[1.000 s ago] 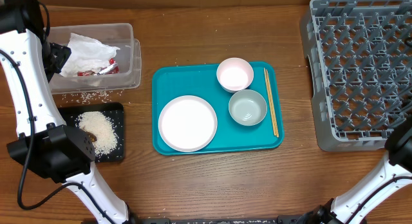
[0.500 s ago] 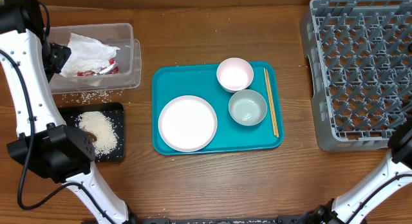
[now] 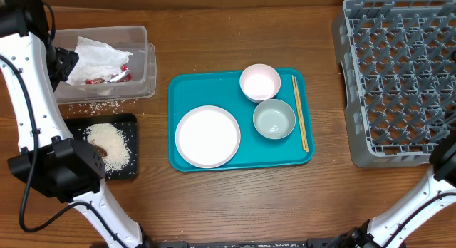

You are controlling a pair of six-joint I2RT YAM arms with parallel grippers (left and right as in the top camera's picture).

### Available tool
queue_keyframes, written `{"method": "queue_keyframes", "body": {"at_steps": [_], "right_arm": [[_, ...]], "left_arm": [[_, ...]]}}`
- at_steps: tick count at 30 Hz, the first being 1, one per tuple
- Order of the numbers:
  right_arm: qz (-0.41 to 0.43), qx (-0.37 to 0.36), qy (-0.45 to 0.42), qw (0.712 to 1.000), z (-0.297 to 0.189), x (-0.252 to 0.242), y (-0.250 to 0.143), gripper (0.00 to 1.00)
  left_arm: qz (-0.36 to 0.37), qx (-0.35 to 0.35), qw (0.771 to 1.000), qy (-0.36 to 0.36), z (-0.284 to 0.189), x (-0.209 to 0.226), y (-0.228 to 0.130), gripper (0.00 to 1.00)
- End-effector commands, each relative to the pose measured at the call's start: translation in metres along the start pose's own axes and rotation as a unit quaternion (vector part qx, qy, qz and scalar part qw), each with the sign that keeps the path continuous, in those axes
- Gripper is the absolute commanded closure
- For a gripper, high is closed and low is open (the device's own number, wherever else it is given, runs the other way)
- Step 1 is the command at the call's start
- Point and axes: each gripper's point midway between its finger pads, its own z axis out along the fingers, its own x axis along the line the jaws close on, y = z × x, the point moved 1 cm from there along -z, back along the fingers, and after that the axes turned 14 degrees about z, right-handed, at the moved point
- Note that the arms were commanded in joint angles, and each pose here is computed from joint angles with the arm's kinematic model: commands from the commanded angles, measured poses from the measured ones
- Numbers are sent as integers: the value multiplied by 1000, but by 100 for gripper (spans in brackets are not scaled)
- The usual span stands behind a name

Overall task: Sort waste into correct bins and load items into the dishwasher
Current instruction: 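Lower the white cup into the rack's back-left slots and open the right gripper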

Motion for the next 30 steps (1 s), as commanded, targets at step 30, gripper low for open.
{"method": "queue_keyframes", "body": {"at_steps": [30], "right_arm": [[75, -96, 143, 982, 0, 54, 64, 25]], "left_arm": [[-5, -9, 1000, -4, -8, 1, -1, 0]]}}
